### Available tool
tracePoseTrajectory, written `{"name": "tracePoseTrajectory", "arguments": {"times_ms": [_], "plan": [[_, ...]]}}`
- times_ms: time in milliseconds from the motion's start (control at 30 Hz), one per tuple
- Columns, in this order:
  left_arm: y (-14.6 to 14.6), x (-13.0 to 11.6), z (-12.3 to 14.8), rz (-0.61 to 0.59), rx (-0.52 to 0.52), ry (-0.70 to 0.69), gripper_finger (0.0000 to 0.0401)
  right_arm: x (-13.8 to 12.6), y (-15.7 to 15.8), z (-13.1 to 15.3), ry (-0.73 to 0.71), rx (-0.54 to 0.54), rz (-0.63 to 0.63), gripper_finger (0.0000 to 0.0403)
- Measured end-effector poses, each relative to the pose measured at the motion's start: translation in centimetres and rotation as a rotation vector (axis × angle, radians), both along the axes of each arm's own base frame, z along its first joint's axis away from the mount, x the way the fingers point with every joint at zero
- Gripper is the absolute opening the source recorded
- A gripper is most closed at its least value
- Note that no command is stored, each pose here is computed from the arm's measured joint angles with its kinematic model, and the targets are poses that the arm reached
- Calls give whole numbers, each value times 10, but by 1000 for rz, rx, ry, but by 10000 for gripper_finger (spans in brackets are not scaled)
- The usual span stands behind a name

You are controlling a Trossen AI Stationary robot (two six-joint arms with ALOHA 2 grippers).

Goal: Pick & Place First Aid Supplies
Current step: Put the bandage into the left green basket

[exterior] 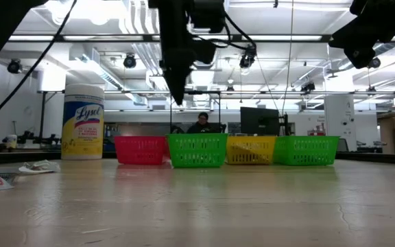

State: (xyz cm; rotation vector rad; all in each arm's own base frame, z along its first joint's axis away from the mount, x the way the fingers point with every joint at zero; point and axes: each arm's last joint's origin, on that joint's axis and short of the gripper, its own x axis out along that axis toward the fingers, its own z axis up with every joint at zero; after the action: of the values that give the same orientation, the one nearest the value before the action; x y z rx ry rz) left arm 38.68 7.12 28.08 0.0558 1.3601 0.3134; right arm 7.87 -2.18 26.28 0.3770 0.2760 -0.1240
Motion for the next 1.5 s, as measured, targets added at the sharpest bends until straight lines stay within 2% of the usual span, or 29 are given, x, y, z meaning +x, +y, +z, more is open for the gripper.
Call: {"name": "tracePoseTrajectory", "arguments": {"times_ms": [133,367,633,733,967,1333,1500], "plan": [[-6,-15,16,130,-57,17,135,0,0,0,0,0,0,74],[-19,-42,35,302,-249,63,135,0,0,0,0,0,0,69],[-43,-54,47,471,-423,83,135,0,0,0,1,0,-1,82],[-53,-55,47,525,-427,94,135,0,0,0,1,0,0,85],[-78,-58,42,562,-393,121,135,0,0,0,1,-3,1,81],[-115,-71,4,636,-328,265,135,0,0,0,1,-3,1,70],[-126,-81,-10,629,-324,266,135,0,0,0,1,-3,1,78]]}}
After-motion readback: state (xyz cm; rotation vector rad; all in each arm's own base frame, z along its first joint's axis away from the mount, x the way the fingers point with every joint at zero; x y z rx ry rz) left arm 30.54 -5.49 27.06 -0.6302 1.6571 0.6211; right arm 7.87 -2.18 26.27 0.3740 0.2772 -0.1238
